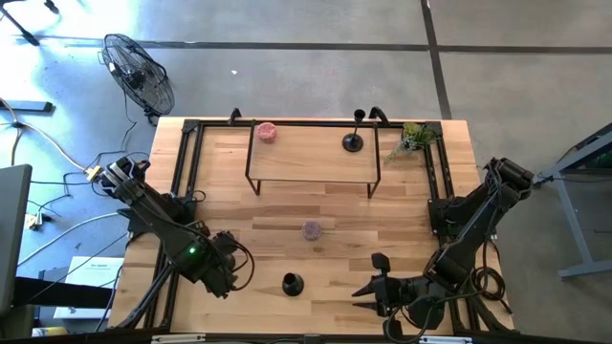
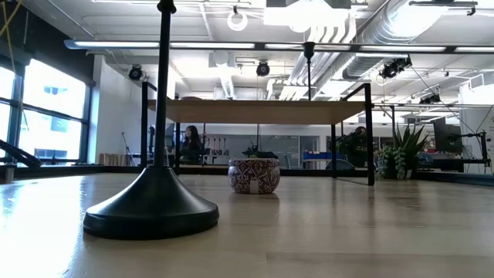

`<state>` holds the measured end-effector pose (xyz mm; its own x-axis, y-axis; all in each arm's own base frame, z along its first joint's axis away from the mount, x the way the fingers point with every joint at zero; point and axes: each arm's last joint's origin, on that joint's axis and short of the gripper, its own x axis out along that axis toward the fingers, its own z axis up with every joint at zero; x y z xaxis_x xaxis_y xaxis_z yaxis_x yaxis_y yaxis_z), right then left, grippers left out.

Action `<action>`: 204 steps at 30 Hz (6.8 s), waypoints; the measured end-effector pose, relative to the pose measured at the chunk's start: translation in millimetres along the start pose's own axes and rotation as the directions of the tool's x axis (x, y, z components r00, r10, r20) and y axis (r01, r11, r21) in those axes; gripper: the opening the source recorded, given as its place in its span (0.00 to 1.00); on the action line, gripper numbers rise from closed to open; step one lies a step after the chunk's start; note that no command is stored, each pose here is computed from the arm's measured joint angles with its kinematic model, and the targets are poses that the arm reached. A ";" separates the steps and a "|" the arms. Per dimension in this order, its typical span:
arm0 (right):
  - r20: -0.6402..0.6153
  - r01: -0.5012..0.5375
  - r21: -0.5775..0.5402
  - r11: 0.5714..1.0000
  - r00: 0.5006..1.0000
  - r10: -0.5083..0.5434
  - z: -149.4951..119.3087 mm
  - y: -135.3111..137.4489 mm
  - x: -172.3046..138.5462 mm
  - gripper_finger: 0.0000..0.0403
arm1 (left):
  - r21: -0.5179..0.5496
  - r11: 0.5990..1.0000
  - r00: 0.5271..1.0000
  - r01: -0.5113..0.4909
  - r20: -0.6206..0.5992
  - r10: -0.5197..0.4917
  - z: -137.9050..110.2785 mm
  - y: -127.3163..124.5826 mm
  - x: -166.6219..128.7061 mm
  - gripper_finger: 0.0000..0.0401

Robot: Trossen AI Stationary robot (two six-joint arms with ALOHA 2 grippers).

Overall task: Pick & Place candle stick holders
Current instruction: Put the left black candle holder on the shelf

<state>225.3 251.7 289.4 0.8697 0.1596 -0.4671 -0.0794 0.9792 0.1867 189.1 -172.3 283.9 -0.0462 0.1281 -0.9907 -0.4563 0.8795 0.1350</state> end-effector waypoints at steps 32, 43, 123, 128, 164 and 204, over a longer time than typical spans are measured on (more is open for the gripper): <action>0.005 0.008 0.000 1.000 1.000 -0.008 0.1 -0.3 0.0 0.21 | 0.070 0.997 0.999 -0.023 -0.029 0.025 -2.0 -0.3 22.8 0.95; 0.006 0.010 -0.009 1.000 1.000 -0.010 0.2 -0.3 0.0 0.21 | 0.167 0.986 0.999 0.029 0.040 -0.036 1.8 -7.3 22.7 0.95; 0.395 -0.264 -0.253 0.931 0.850 0.349 79.6 -40.8 44.0 0.31 | 0.422 0.904 0.920 0.070 0.322 -0.222 10.1 9.8 -101.0 0.26; 0.423 -0.260 -0.271 0.927 0.833 0.357 85.6 -47.2 45.2 0.39 | 0.475 0.879 0.899 0.042 0.365 -0.241 10.8 12.5 -111.2 0.26; 0.415 0.230 -0.191 0.954 0.900 -0.133 85.4 -109.9 89.9 0.38 | 0.593 0.780 0.691 -0.201 0.650 -0.317 77.6 6.4 -135.6 0.26; 0.220 0.242 -0.267 0.933 0.958 -0.185 134.9 -119.6 168.9 0.17 | 0.662 0.725 0.666 -0.189 0.629 -0.402 92.0 8.9 -139.1 0.26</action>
<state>447.4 144.7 304.7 0.9547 -0.0563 -0.2923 0.0062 0.9855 -0.1697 273.2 -140.1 424.5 0.7115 0.0204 -0.7024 0.2664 0.9171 0.2966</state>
